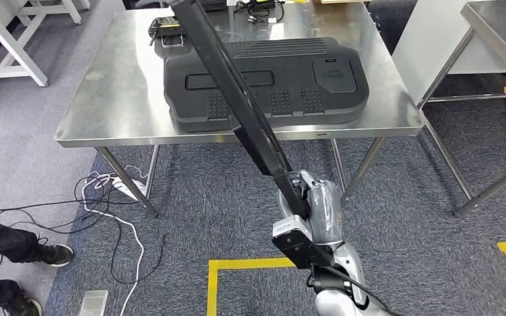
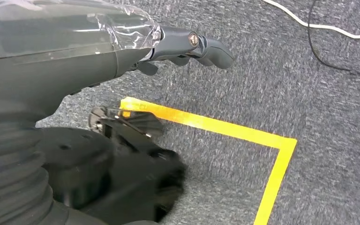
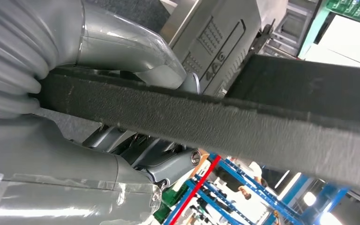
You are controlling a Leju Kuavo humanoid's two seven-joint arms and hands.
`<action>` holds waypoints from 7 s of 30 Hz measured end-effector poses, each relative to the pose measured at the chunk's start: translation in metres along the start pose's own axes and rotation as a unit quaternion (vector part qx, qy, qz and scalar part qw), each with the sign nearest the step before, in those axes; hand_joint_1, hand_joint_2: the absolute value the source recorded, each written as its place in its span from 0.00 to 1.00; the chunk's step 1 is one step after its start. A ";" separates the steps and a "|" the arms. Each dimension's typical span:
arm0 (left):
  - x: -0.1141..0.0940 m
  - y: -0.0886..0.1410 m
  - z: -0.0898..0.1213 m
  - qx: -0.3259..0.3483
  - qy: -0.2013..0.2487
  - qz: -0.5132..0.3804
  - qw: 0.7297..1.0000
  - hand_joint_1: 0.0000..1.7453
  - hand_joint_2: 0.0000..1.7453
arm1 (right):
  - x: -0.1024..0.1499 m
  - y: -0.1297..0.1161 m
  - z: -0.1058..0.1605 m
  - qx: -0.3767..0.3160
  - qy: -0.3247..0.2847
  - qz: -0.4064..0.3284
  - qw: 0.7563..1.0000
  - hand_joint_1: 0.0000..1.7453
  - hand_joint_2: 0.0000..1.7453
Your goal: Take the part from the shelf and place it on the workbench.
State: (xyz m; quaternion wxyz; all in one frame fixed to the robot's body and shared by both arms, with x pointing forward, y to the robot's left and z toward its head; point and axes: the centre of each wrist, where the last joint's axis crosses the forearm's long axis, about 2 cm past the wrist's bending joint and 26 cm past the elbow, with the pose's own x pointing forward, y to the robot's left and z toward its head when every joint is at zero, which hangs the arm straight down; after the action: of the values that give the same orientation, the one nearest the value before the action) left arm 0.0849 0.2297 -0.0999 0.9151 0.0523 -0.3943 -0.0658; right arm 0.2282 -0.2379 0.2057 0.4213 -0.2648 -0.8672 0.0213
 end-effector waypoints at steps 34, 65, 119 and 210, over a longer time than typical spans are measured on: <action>0.005 -0.002 -0.003 -0.010 -0.003 0.008 1.000 0.00 1.00 | -0.005 -0.010 -0.017 -0.024 0.023 0.030 0.999 1.00 1.00; 0.002 0.000 -0.001 -0.007 -0.004 0.005 1.000 0.00 1.00 | -0.006 -0.017 -0.027 -0.033 -0.012 0.104 0.994 1.00 1.00; 0.002 0.002 -0.002 -0.005 -0.005 0.004 1.000 0.00 1.00 | -0.006 -0.021 -0.063 -0.052 -0.031 0.141 0.988 1.00 1.00; 0.018 0.004 -0.013 -0.003 -0.005 -0.003 1.000 0.00 0.00 | -0.082 -0.034 -0.165 0.077 0.055 0.561 0.823 1.00 1.00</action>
State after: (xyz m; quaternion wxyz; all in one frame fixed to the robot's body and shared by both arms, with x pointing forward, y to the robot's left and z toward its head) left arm 0.1070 0.2315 -0.0954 0.9130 0.0507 -0.3987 -0.0703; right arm 0.3774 -0.3375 0.2618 0.4022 -0.6728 -0.5402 0.3061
